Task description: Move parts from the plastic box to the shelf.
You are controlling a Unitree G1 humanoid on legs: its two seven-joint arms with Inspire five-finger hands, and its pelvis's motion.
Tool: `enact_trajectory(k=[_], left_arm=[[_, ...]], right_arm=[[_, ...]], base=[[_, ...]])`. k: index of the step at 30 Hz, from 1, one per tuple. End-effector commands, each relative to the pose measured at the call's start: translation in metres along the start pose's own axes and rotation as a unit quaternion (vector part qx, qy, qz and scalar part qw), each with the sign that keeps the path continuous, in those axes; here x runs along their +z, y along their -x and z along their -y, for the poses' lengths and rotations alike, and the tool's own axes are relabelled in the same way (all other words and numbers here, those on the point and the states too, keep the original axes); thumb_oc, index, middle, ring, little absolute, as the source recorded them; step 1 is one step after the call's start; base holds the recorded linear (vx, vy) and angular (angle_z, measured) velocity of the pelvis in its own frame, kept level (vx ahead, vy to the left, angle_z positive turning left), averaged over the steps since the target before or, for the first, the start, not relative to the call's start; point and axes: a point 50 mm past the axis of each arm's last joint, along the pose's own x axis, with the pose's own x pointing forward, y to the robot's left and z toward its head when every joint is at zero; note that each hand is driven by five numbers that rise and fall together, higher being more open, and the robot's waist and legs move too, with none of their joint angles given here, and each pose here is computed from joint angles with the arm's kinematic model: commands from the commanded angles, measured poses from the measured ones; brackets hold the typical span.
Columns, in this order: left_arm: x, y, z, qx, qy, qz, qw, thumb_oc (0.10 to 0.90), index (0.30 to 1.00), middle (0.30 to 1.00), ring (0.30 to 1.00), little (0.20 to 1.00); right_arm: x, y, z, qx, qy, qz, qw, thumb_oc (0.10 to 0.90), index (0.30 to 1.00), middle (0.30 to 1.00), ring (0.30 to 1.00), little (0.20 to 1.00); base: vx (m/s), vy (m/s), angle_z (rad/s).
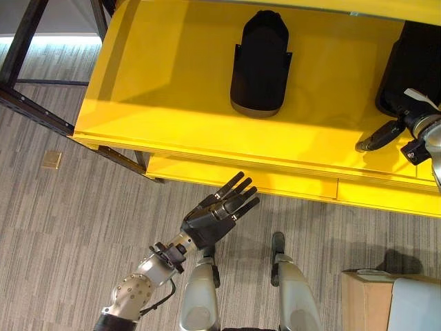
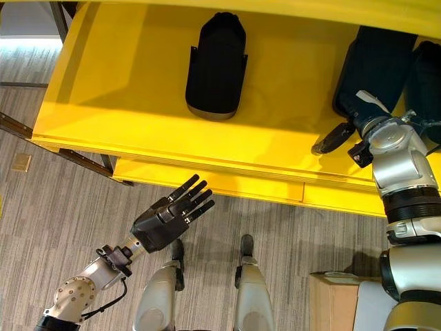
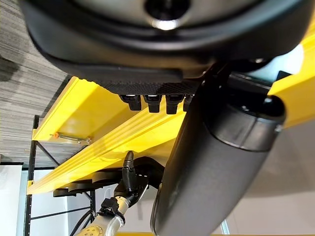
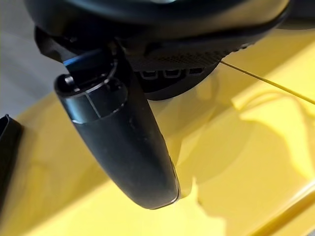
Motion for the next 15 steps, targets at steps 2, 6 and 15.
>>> enact_trajectory(k=[2, 6, 15], left_arm=[[0.001, -0.007, 0.036, -0.095, -0.005, 0.014, 0.995, 0.900, 1.000, 1.000, 1.000, 1.000], [-0.001, -0.024, 0.030, -0.084, -0.013, 0.003, 0.996, 0.900, 1.000, 1.000, 1.000, 1.000], [-0.019, -0.049, 0.016, -0.065, -0.037, 0.017, 0.997, 0.900, 1.000, 1.000, 1.000, 1.000]], right_arm=[[0.043, 0.000, -0.028, 0.080, 0.039, 0.097, 0.991, 0.900, 1.000, 1.000, 1.000, 1.000], [0.052, -0.002, -0.035, 0.095, 0.049, 0.122, 0.987, 0.900, 1.000, 1.000, 1.000, 1.000], [0.079, 0.000, -0.065, 0.104, 0.016, 0.168, 0.980, 0.900, 1.000, 1.000, 1.000, 1.000]], base=[[0.00, 0.000, 0.00], [0.01, -0.111, 0.04], [-0.01, -0.068, -0.01]])
